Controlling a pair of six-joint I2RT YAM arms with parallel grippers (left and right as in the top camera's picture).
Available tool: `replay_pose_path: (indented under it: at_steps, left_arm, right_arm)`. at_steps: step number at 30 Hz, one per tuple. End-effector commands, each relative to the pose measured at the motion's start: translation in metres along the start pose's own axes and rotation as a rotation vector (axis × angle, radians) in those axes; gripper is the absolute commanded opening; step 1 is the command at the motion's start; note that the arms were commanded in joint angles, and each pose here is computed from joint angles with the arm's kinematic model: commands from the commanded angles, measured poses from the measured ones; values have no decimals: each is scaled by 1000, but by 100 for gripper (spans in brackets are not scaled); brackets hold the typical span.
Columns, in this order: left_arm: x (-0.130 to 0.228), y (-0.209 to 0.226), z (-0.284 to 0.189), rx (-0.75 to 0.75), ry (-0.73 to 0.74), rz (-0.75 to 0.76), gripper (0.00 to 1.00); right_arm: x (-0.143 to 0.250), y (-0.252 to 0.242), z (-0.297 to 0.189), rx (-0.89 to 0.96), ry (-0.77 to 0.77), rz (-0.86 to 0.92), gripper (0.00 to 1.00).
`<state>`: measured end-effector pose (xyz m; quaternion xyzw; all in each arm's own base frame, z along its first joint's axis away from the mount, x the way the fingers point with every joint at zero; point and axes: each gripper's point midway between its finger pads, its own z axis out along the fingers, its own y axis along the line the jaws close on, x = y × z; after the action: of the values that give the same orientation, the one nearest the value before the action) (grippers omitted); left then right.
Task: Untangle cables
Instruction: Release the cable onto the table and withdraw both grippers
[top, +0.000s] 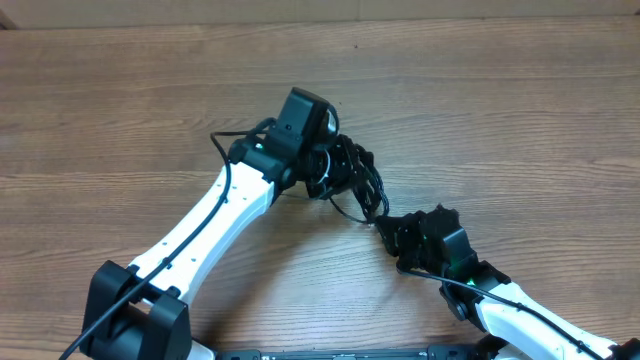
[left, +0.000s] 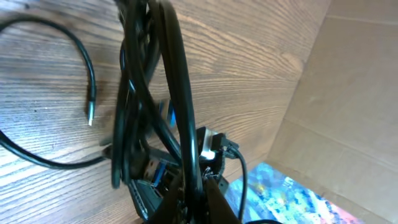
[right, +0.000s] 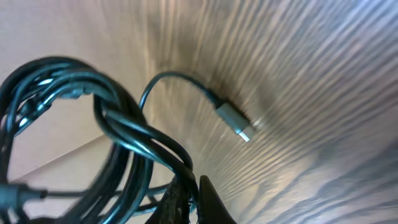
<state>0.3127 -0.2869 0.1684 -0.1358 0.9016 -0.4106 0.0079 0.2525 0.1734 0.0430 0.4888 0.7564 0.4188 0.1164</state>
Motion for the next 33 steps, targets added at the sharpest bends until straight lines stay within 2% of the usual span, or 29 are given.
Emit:
replay_pose_path:
  at_steps: [1,4,11,16,25,33]
  left_arm:
    - [-2,-26,-25,127,39,81,4]
    - [-6,-28,-36,182,61,144,4]
    - [-10,-43,-57,328,87,327,4]
    - [-19,-58,-73,427,48,477,4]
    - [-40,-57,-88,443,-26,509,4]
    - [-39,-56,-85,429,-69,690,4]
  right_arm:
    - [-9,-11,0,38,-51,-75,4]
    - [-11,-13,0,48,-60,-154,6]
    - [-16,-27,-1,107,-81,-146,5]
    - [-21,-24,-3,98,-80,-200,5]
    - [-32,6,-21,-16,-36,-271,5]
    - [-27,41,-46,-183,34,-396,19]
